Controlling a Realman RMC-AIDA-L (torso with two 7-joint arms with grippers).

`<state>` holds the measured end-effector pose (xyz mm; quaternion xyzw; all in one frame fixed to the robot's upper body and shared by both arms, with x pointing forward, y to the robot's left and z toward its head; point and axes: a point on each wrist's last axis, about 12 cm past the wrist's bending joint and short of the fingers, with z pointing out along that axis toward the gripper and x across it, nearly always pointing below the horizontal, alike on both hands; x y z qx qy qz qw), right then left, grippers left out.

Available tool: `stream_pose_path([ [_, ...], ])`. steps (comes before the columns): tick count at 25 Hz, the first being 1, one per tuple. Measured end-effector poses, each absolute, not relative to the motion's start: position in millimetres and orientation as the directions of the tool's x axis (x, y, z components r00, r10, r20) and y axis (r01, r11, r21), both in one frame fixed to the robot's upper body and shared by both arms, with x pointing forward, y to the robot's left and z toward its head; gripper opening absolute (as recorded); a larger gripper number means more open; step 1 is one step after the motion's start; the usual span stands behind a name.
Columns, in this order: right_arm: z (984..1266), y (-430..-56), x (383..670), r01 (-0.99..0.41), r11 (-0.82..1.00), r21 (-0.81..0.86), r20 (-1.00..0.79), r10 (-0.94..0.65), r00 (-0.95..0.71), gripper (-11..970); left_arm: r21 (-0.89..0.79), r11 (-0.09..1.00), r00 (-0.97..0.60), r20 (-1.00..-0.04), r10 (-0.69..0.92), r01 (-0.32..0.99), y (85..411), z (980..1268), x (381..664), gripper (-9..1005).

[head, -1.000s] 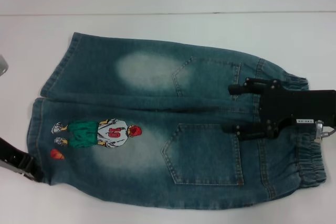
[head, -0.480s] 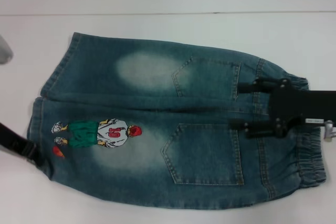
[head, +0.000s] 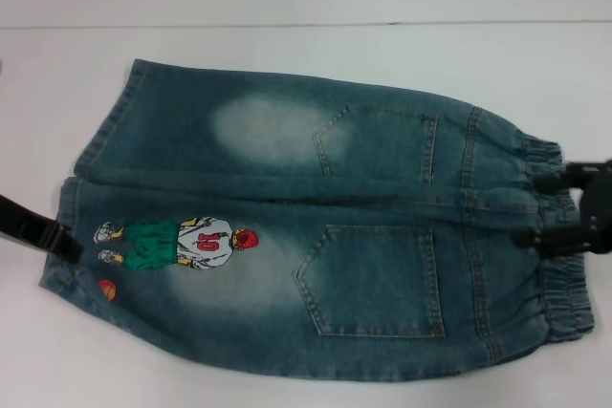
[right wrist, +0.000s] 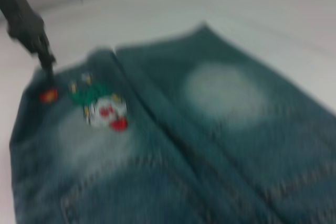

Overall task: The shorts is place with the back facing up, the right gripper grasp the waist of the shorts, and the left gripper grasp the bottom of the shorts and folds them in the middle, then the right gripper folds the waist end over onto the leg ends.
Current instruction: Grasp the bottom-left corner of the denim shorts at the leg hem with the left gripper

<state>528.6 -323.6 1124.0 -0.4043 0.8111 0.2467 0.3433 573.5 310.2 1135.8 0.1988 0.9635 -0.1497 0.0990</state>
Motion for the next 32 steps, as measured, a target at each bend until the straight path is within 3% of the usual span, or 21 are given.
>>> stream_pose_path([
  [12, 1124.6, -331.5, 524.1, -0.784, 0.581, 0.219, -0.587, -0.563, -0.581, 914, -0.242, 0.873, -0.898, -0.237, 0.370, 0.424, 312.4, 1135.6, 568.3, 58],
  [19, 1123.6, -326.0, 522.6, -0.824, 0.532, 0.197, -0.658, -0.551, -0.513, 914, -0.267, 0.877, -0.916, -0.146, 0.374, 0.401, 322.1, 1132.6, 554.0, 64],
  [24, 1125.3, -316.2, 521.8, -0.893, 0.426, 0.148, -0.761, -0.528, -0.378, 914, -0.273, 0.889, -0.930, -0.121, 0.348, 0.368, 328.1, 1139.8, 545.7, 68],
  [29, 1116.7, -301.2, 515.3, -0.961, 0.267, 0.072, -0.866, -0.460, -0.193, 914, -0.259, 0.909, -0.945, -0.118, 0.306, 0.327, 334.9, 1143.9, 544.4, 283],
  [32, 1110.7, -294.3, 514.3, -0.978, 0.208, 0.032, -0.889, -0.440, -0.123, 914, -0.254, 0.920, -0.954, -0.111, 0.280, 0.299, 338.7, 1145.1, 544.2, 340],
])
